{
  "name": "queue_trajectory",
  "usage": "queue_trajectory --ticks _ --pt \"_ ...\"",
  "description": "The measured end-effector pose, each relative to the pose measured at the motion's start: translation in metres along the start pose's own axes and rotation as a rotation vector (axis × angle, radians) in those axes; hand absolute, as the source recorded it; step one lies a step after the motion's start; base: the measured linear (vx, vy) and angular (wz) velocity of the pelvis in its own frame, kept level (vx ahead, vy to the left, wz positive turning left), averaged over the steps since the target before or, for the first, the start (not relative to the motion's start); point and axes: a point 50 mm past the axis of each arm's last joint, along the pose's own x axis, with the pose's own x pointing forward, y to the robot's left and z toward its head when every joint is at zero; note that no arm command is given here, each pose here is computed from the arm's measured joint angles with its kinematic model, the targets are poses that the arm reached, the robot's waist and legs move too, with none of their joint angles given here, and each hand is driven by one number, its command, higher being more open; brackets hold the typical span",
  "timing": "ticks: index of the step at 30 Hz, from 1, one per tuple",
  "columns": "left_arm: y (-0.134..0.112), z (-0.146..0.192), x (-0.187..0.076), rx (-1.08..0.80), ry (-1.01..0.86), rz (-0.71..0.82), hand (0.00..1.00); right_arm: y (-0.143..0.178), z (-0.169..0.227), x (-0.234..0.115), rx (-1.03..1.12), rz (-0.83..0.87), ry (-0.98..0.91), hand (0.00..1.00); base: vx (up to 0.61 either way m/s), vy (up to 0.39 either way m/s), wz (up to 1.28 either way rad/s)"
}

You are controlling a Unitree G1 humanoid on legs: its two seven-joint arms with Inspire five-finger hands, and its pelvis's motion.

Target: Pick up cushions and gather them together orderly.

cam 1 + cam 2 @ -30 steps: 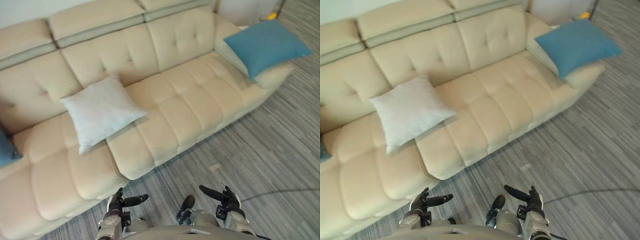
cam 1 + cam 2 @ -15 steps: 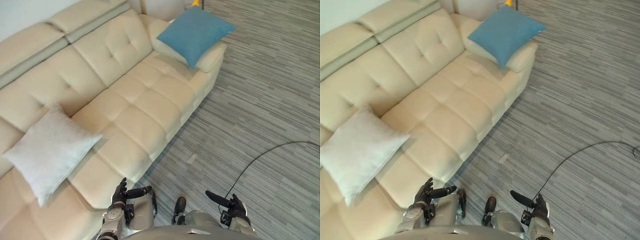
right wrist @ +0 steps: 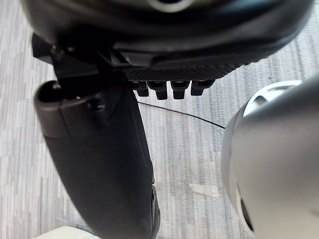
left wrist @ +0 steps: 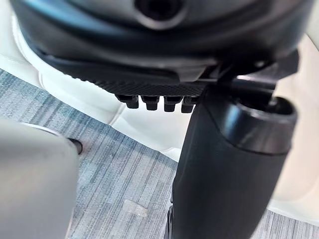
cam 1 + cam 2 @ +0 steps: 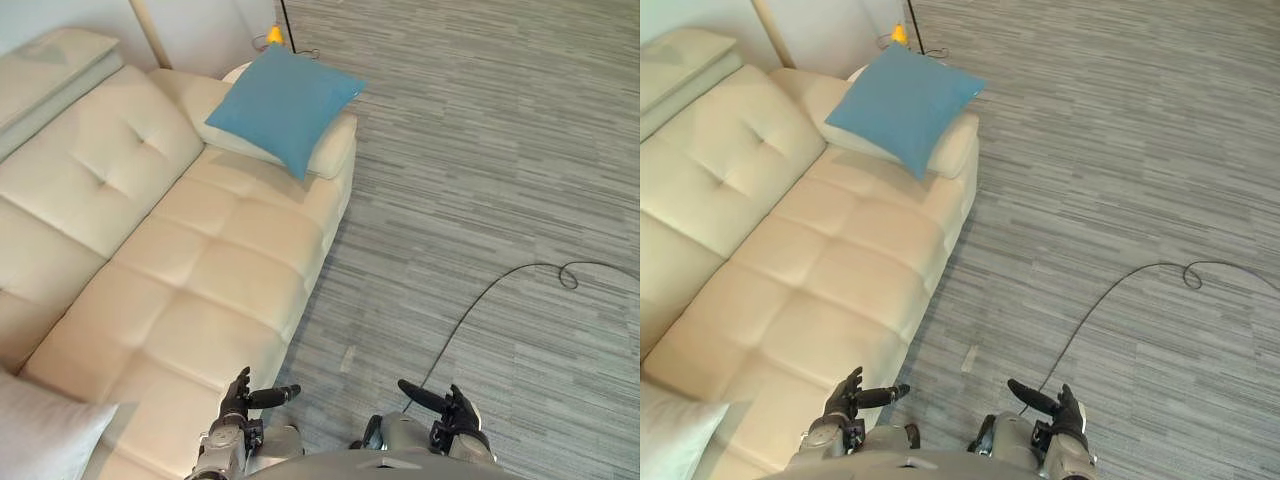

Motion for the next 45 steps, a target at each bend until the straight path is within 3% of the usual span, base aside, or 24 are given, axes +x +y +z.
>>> queue_trajectory --ticks 9,14,20,30,38,45 --pt "0.016 -0.008 -0.001 0.035 0.036 0.042 1.0 0.022 0.021 0.004 -0.062 0.082 -0.06 1.0 0.38 -0.111 -0.17" --pt "-0.007 -0.007 0.0 0.029 0.039 -0.028 1.0 0.012 0.021 0.006 -0.085 0.056 -0.052 1.0 0.34 -0.284 -0.27" --pt "-0.005 0.013 0.003 0.01 -0.046 -0.015 1.0 0.003 0.009 0.003 -0.081 0.013 -0.025 1.0 0.26 -0.165 0.37" --pt "-0.003 0.023 0.006 0.015 -0.074 -0.016 1.0 0.02 0.01 0.002 -0.036 0.042 -0.022 1.0 0.32 0.08 -0.02" --pt "0.0 0.006 0.003 0.064 -0.008 -0.02 1.0 0.014 0.013 0.003 -0.079 0.062 -0.036 1.0 0.42 0.12 0.04" --pt "-0.003 -0.002 0.001 0.049 0.022 -0.02 1.0 0.01 0.023 0.005 -0.091 0.055 -0.068 1.0 0.39 -0.244 0.44"
